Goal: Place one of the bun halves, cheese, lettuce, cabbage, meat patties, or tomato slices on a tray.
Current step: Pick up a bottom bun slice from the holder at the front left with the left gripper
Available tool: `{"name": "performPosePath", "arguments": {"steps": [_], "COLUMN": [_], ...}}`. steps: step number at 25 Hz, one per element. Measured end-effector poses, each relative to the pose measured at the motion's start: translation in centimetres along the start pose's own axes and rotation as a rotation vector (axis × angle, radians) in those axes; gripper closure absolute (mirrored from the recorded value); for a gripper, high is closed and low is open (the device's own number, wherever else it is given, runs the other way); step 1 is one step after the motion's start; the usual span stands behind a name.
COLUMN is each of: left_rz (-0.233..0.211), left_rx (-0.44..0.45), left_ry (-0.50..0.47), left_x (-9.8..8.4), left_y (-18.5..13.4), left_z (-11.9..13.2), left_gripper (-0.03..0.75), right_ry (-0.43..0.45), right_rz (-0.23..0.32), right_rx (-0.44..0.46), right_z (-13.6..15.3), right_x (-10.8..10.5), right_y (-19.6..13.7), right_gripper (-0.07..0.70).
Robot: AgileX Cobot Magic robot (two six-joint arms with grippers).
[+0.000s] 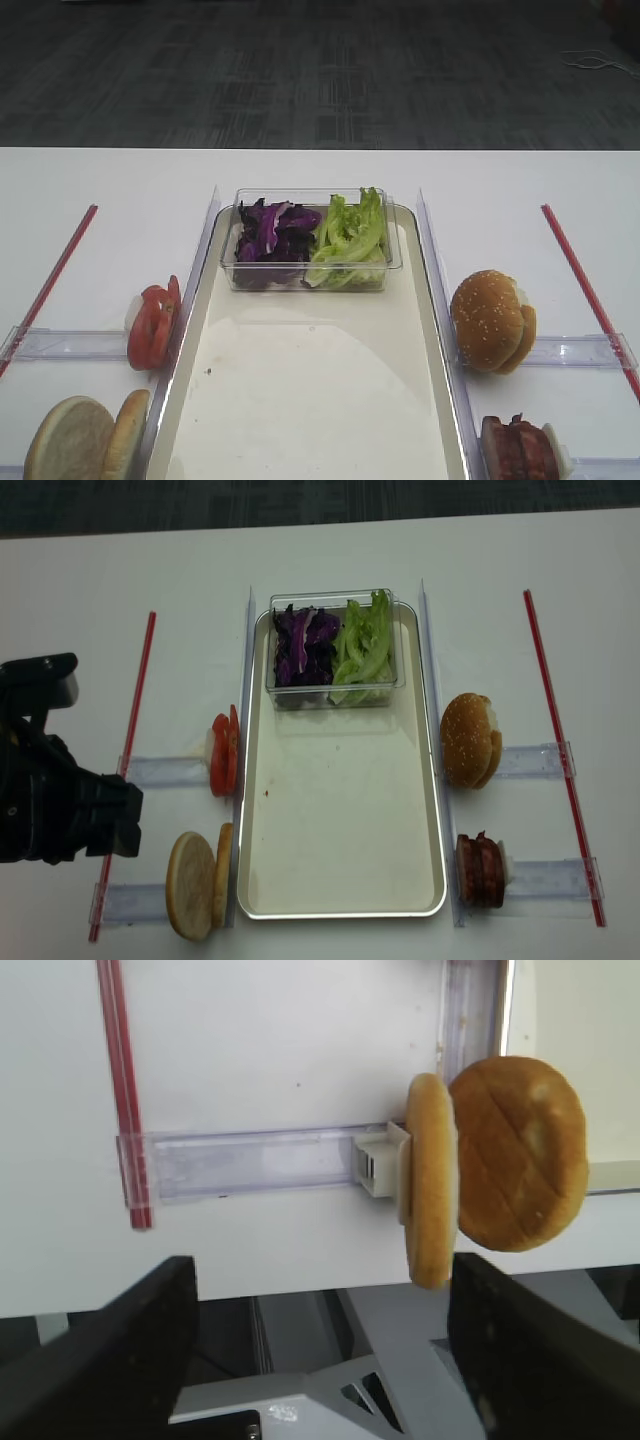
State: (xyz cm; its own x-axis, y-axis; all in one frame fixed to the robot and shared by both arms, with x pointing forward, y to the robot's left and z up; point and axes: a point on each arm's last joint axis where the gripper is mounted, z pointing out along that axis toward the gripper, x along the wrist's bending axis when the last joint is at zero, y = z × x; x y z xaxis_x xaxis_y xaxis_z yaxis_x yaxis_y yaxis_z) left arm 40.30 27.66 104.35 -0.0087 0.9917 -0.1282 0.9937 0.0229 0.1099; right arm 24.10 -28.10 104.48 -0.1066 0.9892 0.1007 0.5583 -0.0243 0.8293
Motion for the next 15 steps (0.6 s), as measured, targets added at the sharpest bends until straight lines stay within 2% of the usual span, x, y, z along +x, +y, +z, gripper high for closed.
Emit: {"name": "performPosePath", "arguments": {"steps": [5, 10, 15], "left_rz": [-0.01, 0.071, 0.083], "left_rx": [0.002, 0.017, 0.006], "left_ry": [-0.052, -0.065, -0.094], "left_x": [-0.6, -2.1, -3.7], "left_y": [0.0, -0.4, -0.6], "left_z": [0.0, 0.1, 0.3], "left_gripper": [0.19, 0.19, 0.19], "right_ry": [0.0, 0.0, 0.0], "right_rz": [0.0, 0.0, 0.0], "right_rx": [0.0, 0.0, 0.0], "right_z": [0.0, 0.0, 0.0], "right_x": [0.0, 0.0, 0.0], "right_y": [0.0, 0.0, 0.0], "right_gripper": [0.162, 0.162, 0.162]}}
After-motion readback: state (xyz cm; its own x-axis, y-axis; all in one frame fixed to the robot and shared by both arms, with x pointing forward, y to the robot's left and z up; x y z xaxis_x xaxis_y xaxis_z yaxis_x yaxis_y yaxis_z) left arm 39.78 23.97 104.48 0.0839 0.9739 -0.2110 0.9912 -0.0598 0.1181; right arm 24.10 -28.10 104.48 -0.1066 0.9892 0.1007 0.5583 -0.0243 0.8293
